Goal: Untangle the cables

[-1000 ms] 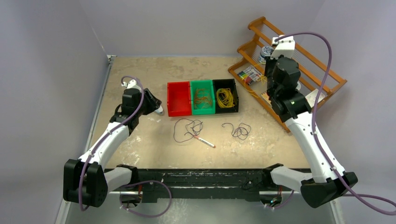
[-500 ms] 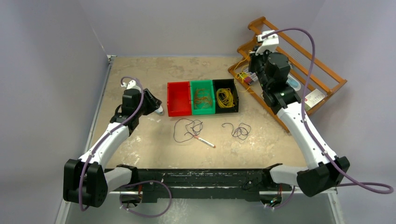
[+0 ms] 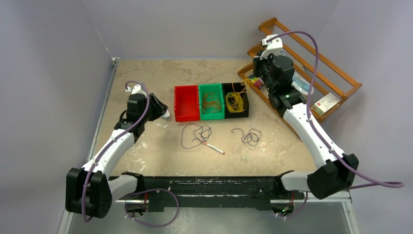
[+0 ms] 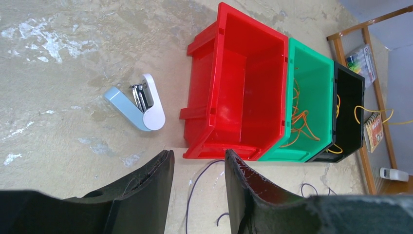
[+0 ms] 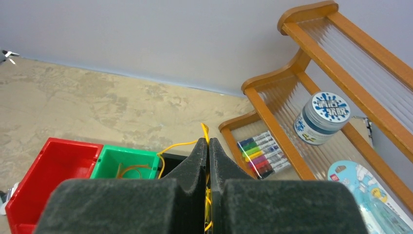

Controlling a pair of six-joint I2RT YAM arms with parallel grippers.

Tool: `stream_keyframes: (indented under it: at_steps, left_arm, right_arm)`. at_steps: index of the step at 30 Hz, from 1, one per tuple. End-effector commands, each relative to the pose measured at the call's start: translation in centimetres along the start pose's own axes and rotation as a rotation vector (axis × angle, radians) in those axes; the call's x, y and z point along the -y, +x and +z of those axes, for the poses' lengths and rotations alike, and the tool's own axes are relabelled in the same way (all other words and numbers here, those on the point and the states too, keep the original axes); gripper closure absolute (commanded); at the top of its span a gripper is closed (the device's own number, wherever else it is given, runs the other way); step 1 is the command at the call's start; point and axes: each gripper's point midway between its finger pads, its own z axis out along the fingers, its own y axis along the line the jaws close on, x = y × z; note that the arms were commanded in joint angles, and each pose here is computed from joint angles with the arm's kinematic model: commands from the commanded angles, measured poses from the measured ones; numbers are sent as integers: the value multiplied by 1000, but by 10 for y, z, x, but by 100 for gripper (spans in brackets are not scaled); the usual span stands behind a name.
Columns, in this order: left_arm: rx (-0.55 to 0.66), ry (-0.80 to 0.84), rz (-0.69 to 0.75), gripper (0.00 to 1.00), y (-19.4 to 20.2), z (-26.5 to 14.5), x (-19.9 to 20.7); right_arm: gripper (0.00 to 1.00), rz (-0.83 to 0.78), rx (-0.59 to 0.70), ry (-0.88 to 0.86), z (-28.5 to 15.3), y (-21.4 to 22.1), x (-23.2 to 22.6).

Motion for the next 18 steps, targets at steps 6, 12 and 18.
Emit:
stream_keyframes:
  at_steps: [6, 12, 18]
  left_arm:
    - [40, 17, -1, 58, -9, -2, 2]
    - [43, 15, -1, 58, -8, -3, 1]
    - [43, 14, 0, 58, -8, -3, 1]
  right_arm:
    - [100, 34, -40, -72, 26, 37, -19]
    - [100, 31, -126, -72, 39, 78, -23]
    - [100, 29, -197, 62, 44, 106, -2]
